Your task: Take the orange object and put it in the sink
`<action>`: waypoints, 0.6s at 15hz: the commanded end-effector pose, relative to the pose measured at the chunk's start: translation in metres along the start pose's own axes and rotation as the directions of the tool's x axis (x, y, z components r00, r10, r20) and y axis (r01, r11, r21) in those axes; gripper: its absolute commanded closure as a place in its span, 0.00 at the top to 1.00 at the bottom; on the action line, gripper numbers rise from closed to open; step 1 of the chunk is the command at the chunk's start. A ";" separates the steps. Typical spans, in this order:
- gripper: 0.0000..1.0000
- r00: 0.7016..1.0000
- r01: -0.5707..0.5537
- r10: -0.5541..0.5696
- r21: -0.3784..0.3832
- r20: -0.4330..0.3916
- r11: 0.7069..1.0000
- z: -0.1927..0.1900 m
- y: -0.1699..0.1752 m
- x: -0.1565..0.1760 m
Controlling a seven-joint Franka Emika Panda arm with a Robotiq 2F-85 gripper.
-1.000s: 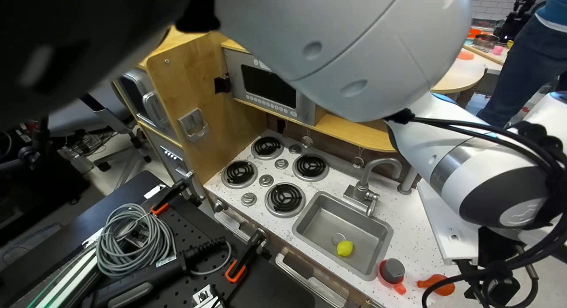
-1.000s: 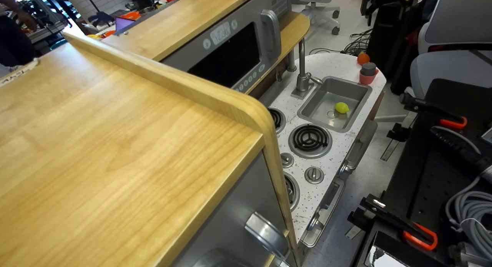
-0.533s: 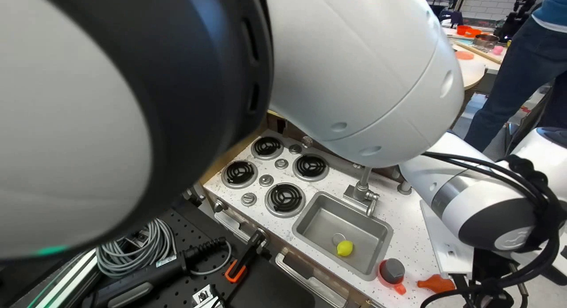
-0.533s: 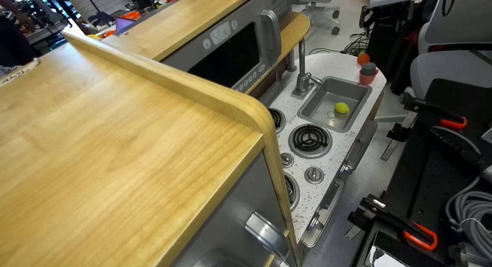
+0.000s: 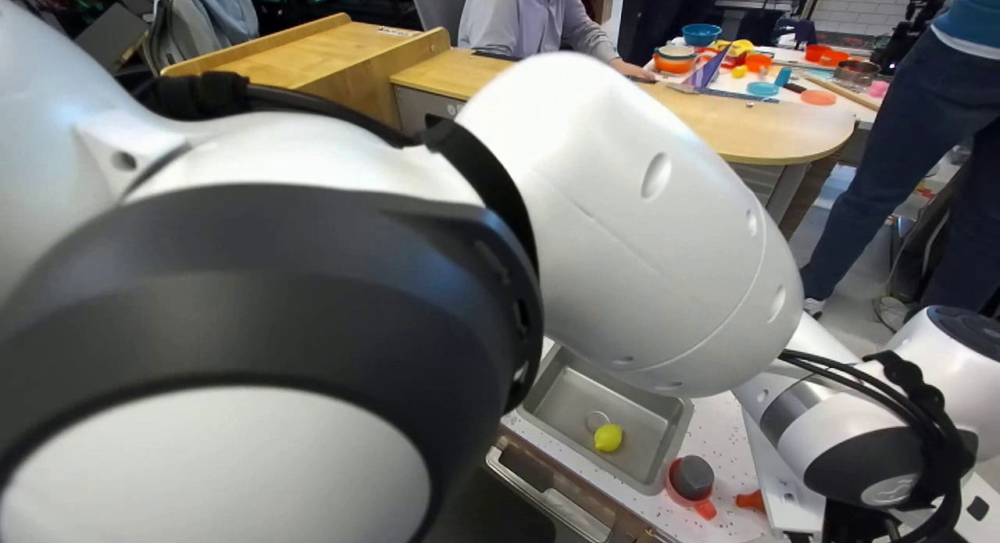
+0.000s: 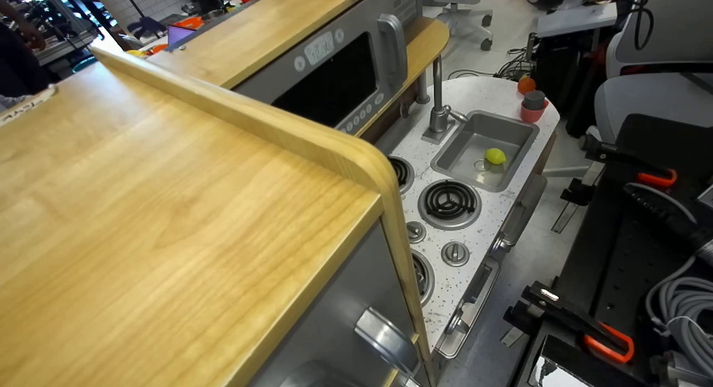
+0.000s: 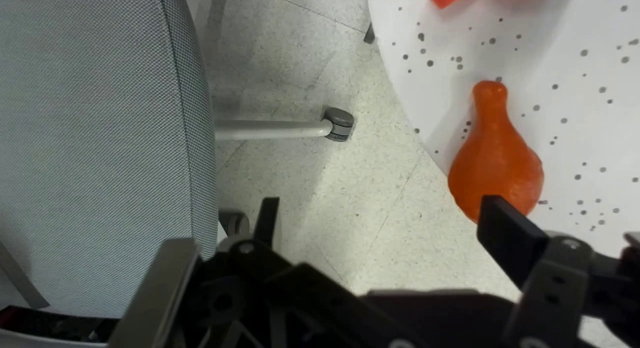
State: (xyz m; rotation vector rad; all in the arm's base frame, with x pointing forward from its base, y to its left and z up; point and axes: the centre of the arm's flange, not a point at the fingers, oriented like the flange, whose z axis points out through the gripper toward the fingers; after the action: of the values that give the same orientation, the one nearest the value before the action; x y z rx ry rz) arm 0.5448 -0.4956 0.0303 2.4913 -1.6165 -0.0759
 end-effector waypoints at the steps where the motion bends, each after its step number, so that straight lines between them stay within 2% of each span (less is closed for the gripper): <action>1: 1.00 1.000 0.018 -0.018 0.006 0.011 1.000 0.018 -0.028 0.028; 9: 1.00 0.994 0.107 -0.108 0.032 0.022 0.994 0.021 -0.067 0.028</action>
State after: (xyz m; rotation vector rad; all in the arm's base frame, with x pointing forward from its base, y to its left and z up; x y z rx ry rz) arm 0.5844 -0.4781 0.0138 2.5724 -1.5356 -0.0889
